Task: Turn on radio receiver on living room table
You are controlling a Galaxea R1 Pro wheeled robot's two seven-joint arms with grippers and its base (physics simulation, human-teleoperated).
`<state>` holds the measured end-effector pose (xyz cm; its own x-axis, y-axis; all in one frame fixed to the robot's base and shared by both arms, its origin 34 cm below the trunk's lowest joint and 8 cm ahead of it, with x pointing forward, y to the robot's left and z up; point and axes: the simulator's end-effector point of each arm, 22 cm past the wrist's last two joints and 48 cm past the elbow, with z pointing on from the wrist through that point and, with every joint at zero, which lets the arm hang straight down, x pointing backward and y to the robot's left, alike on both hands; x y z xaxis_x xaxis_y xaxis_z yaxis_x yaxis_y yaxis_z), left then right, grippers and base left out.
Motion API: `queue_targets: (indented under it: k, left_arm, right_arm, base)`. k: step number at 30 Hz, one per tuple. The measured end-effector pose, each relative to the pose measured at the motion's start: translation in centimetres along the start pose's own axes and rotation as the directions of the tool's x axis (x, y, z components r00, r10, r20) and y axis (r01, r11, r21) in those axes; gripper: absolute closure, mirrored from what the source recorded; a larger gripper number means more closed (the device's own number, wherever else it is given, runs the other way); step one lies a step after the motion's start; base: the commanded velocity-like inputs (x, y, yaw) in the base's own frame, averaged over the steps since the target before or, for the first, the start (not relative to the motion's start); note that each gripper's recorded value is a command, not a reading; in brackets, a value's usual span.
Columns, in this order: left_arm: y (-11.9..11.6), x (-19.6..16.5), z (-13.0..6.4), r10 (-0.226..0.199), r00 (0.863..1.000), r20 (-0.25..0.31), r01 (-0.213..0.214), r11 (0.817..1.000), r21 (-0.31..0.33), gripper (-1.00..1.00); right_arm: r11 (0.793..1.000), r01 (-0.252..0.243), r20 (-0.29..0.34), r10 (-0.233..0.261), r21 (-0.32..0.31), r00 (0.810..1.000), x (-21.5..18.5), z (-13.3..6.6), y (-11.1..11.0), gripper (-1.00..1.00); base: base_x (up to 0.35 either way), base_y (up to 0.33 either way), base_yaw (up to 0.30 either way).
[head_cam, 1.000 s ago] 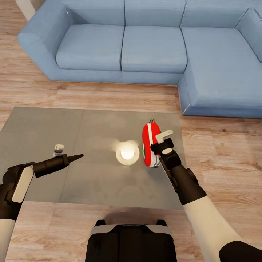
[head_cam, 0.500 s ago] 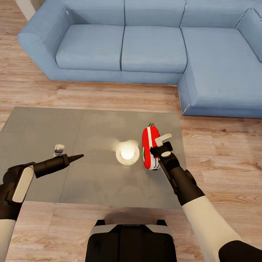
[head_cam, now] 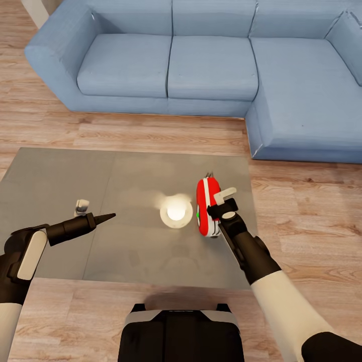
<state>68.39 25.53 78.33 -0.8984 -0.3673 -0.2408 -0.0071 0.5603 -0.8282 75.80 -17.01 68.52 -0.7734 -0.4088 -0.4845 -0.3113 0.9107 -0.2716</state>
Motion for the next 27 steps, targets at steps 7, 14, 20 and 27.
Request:
queue_targets:
  k: [7, 14, 20, 27]
  left_arm:
    - [0.0, 0.0, 0.0, 0.000, 1.000, 0.000, 0.000, 1.000, -0.001, 1.00]
    - [0.0, 0.0, 0.0, 0.000, 1.000, 0.000, 0.000, 1.000, -0.001, 1.00]
    - [-0.1, 0.0, -0.1, 0.000, 1.000, 0.001, 0.000, 1.000, 0.000, 1.00]
    - [-0.1, 0.0, 0.0, 0.000, 1.000, 0.001, 0.000, 1.000, 0.000, 1.00]
  right_arm:
    - [1.000, -0.015, -0.002, 0.015, -0.005, 1.000, 1.2, 0.7, 0.5, 1.00]
    - [1.000, -0.015, -0.002, 0.015, -0.004, 1.000, 1.2, 0.7, 0.5, 1.00]
    - [1.000, -0.009, -0.007, 0.009, -0.010, 1.000, 1.9, 1.0, 0.9, 1.00]
    - [1.000, -0.002, 0.025, 0.002, -0.005, 1.000, 1.9, 1.4, 1.0, 1.00]
  base:
    - [0.000, 0.000, 0.000]
    - [0.000, 0.000, 0.000]
    - [0.000, 0.000, 0.000]
    - [0.000, 0.000, 0.000]
